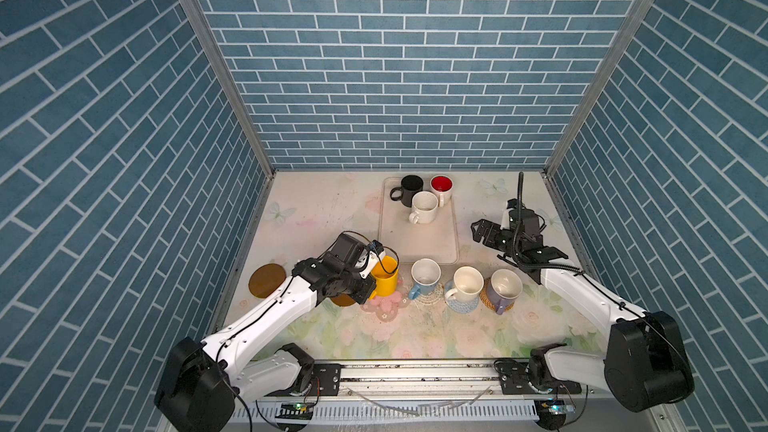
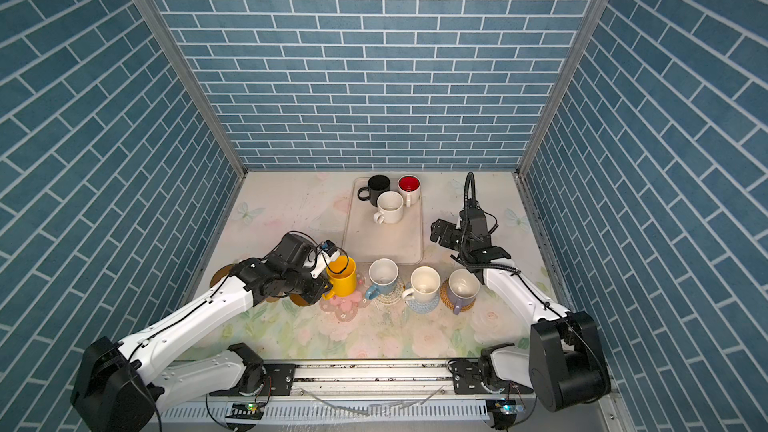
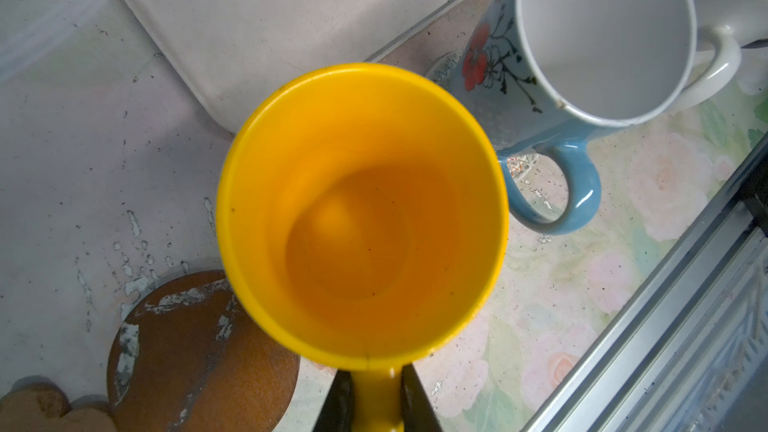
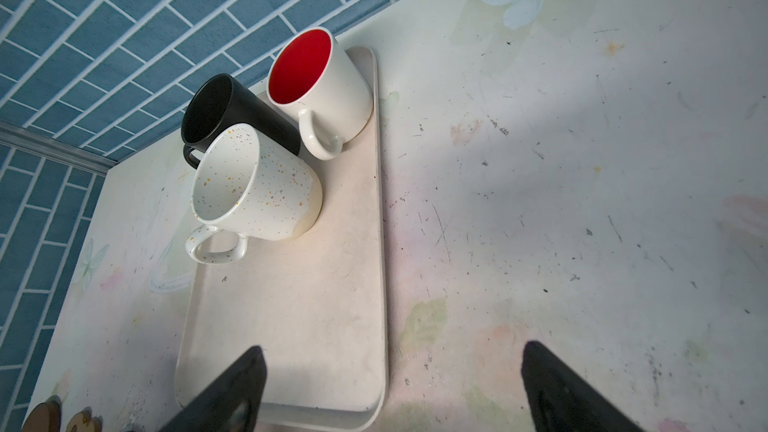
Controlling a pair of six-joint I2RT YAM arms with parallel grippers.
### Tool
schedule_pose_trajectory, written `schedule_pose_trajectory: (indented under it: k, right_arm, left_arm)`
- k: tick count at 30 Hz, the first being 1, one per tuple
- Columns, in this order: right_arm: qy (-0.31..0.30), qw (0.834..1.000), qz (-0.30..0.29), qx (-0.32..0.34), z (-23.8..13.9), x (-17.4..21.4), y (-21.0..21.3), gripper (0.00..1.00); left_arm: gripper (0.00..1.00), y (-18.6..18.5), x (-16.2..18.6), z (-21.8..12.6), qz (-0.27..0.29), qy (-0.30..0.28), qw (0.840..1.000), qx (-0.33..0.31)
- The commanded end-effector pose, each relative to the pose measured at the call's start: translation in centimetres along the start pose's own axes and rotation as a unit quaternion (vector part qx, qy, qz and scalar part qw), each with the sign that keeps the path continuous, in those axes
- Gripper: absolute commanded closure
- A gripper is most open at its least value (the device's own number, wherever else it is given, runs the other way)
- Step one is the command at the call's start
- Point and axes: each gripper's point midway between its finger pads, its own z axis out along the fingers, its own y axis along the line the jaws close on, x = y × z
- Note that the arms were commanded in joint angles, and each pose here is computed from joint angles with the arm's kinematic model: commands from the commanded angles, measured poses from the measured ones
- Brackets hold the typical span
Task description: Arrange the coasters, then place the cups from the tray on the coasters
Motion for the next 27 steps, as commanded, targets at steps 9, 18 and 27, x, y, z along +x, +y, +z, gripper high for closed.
schedule_pose_trajectory:
  k: [9, 18, 27]
  right_arm:
    - [0.007, 1.0, -0.022, 0.0, 0.6, 0.9, -0.3, 0.04]
    - [0.005, 1.0, -0.024, -0.001, 0.6, 0.7, -0.2, 0.04]
    - [0.006, 1.0, -0.025, -0.001, 0.4, 0.9, -0.3, 0.04]
  left_arm:
    - [1.0, -0.6, -0.3, 0.6, 0.018, -0.003, 1.0, -0.002]
    - [0.91, -0.1, 0.3, 1.4, 0.013, 0.017, 1.0, -0.015]
    - [0.65, -0.1, 0.7, 1.7, 0.018, 0.027, 0.999, -0.025]
